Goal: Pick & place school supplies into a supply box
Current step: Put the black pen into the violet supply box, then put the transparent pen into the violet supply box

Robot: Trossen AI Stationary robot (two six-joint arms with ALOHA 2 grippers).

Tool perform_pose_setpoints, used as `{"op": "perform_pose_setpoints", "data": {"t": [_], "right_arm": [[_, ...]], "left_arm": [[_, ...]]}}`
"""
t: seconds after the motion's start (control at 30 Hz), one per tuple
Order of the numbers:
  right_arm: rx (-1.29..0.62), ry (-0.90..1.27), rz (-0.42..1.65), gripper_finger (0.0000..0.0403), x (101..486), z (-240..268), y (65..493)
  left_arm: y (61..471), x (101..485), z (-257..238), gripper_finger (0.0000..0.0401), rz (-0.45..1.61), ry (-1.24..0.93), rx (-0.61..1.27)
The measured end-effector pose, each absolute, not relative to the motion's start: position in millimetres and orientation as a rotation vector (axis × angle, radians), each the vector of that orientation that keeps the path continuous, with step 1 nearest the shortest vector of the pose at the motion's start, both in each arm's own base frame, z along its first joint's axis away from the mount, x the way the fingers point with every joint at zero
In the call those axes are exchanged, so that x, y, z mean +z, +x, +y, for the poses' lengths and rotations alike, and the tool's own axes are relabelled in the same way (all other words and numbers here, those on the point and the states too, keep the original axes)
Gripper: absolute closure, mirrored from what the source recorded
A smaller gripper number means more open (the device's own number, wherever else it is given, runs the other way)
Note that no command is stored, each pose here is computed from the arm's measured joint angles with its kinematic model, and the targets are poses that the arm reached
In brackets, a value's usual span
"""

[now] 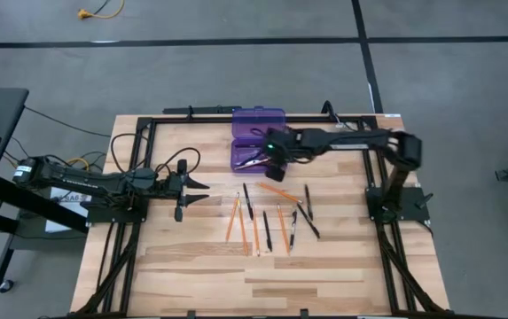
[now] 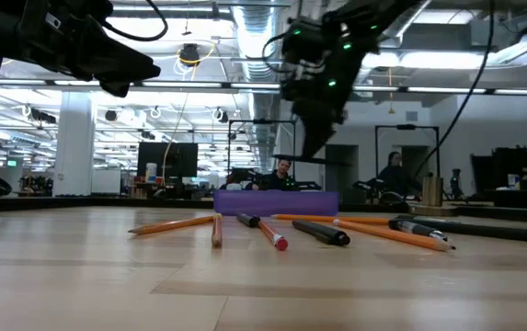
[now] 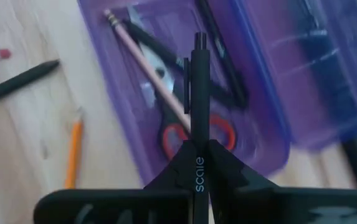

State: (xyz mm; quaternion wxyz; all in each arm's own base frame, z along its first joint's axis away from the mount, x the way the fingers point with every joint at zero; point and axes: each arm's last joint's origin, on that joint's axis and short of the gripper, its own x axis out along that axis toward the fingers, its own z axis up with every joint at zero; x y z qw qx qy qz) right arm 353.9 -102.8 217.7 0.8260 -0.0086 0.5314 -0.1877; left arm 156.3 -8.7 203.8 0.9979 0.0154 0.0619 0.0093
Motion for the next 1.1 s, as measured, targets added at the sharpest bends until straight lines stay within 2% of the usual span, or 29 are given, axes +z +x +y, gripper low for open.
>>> {"op": "perform_pose_setpoints", "data": {"t": [0.2, 0.4, 0.87, 1.1], "right_arm": [[-0.33, -0.134, 1.152, 0.0394, 210, -118, 384], [-0.323, -0.144, 1.169, 0.0361, 204, -127, 398], [-0.373, -0.128, 1.206, 0.0323, 207, -128, 395], [-0.497, 0.041, 1.276, 0.0322, 226, -119, 373]], "left_arm": [[156, 204, -9, 0.0295, 0.126, 0.018, 0.02], [156, 204, -9, 0.0295, 0.125, 0.019, 0.02], [156, 204, -9, 0.0295, 0.125, 0.023, 0.02], [156, 203, -9, 0.0295, 0.132, 0.015, 0.022]]}}
